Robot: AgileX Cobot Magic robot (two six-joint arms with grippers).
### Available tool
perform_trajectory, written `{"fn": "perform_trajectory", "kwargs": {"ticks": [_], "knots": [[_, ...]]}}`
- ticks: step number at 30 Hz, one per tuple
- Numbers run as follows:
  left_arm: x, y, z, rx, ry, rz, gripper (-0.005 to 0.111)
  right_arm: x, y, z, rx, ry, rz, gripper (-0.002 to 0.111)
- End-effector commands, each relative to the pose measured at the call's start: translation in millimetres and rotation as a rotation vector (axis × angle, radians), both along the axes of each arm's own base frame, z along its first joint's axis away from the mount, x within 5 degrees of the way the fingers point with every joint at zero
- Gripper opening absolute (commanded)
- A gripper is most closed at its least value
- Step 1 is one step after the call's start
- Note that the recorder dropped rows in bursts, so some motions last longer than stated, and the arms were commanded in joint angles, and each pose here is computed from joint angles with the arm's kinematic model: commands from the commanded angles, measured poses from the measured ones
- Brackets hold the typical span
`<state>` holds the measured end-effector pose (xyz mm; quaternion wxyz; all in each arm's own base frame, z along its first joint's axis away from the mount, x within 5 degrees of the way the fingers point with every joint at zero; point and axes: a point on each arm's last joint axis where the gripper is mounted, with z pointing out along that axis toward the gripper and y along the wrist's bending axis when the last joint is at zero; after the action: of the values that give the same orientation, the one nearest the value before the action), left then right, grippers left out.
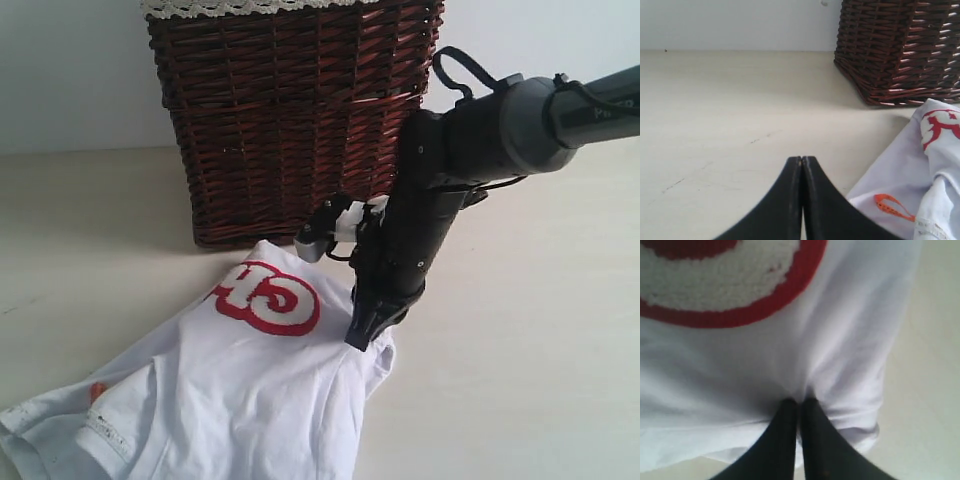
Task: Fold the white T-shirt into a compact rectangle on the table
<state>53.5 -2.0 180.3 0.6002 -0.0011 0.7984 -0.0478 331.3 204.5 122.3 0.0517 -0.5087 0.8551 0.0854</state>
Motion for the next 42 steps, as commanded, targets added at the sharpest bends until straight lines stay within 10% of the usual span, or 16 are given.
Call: {"fn": "perform_trajectory", "kwargs": {"ticks": [1, 18, 28, 35, 42], "knots": [[0, -1, 1, -0.008, -0.014, -0.008, 0.001, 1, -16, -8, -0.182, -0.002, 0.101, 0.000], [0, -1, 1, -0.008, -0.014, -0.008, 0.001, -16, -116, 0, -0.483, 0.311, 0.044, 0.000], [0, -1, 1, -0.008, -0.014, -0.008, 0.001, -27, -147, 106, -0.076, 0.006, -0.174, 0.008], [0, -1, 1, -0.008, -0.014, -0.008, 0.001, -34, -86, 130, 0.498, 0.015, -0.055, 0.061], [0, -1, 1, -0.008, -0.014, -0.008, 0.001, -53, -4, 72, 0.372, 0.038, 0.169, 0.070]]}}
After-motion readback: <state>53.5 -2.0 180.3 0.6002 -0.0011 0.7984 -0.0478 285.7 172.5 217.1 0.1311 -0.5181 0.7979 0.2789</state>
